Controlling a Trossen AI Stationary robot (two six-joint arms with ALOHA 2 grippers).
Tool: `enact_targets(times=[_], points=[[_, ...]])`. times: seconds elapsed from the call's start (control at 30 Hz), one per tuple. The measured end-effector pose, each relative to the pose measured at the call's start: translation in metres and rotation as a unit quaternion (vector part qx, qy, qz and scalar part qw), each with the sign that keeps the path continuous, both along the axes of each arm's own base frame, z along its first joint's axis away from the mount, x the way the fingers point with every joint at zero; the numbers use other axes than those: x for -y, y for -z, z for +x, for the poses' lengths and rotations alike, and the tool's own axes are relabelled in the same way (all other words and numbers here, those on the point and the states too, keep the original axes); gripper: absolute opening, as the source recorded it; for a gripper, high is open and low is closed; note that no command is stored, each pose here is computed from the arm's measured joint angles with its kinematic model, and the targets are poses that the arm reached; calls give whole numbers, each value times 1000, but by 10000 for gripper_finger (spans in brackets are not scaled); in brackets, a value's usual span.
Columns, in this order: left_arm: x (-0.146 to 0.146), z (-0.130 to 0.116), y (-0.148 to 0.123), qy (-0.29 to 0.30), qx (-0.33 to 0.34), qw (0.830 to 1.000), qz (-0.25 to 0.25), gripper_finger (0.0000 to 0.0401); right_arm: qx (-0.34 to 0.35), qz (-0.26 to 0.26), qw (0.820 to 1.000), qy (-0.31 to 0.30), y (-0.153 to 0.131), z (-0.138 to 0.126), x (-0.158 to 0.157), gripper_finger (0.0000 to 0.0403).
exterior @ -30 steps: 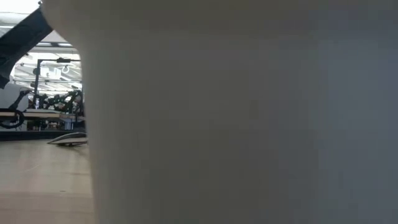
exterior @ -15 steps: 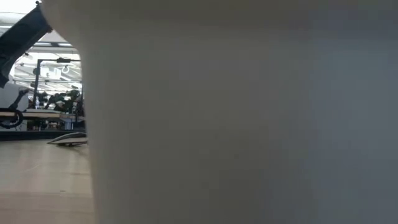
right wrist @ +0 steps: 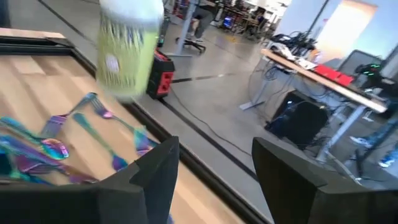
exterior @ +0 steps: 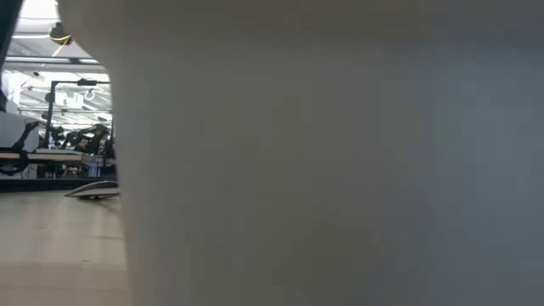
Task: Sort silverware
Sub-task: Move the white spray bottle to the top left of the table
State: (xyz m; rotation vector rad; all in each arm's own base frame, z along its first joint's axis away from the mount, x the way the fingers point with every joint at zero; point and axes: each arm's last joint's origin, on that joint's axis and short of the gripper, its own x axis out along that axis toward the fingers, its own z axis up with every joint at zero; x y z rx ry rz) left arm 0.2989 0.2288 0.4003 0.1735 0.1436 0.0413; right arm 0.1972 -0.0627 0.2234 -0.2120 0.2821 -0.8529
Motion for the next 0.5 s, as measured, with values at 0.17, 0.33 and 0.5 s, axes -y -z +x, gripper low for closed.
enact_targets(times=[0.17,0.33,0.5], points=[[23,-45,-35,-37,12,999,-4,74,10,12,1000,-21,0,1,-1,188],[45,-85,-43,-103,18,994,-25,74,1,31,998,-52,4,2,-2,188],[69,-119,-31,-170,40,984,-25,74,-2,45,996,-83,5,3,-4,188]])
